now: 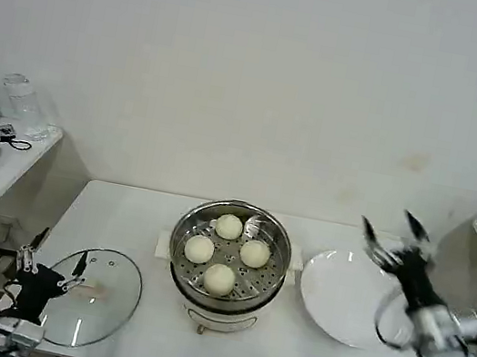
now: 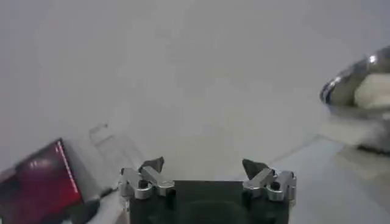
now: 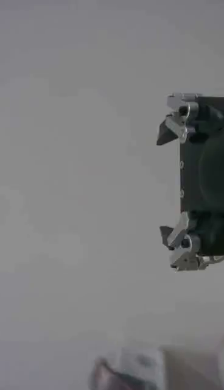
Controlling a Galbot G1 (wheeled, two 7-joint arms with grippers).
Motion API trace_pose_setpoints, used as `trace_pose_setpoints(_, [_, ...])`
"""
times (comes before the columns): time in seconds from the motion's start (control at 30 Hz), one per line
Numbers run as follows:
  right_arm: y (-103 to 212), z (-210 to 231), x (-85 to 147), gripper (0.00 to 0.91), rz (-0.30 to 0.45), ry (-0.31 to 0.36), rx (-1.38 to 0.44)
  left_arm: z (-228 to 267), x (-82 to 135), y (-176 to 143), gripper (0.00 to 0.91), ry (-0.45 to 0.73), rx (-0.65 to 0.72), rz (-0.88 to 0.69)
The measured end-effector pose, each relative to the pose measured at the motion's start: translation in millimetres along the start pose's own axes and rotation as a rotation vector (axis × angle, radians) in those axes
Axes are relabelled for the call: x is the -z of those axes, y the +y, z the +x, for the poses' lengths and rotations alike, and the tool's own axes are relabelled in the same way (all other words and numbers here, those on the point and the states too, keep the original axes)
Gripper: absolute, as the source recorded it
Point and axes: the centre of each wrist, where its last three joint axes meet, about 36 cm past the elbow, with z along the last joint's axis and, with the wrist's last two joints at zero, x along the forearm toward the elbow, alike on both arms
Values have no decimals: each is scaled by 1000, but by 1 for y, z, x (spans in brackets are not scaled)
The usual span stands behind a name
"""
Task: Take steamed baozi put them in steamer then cover it.
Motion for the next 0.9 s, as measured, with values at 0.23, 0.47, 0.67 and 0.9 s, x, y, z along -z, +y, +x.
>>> trace_pose_setpoints(0.23, [-14,63,4,907,30,8,-146,13,-25,-15,907,4,-41,-287])
trace_pose_setpoints(0.47, [-20,97,10,907,59,20,-220,22,-38,-27,907,-7,-99,-489])
trace_pose_setpoints(0.67, [-20,114,12,907,72,29,-251,35,-47,-37,907,-12,-155,-590])
trace_pose_setpoints(0.9, [-16,126,17,907,80,35,-271,29,-55,-41,907,-20,-198,-672])
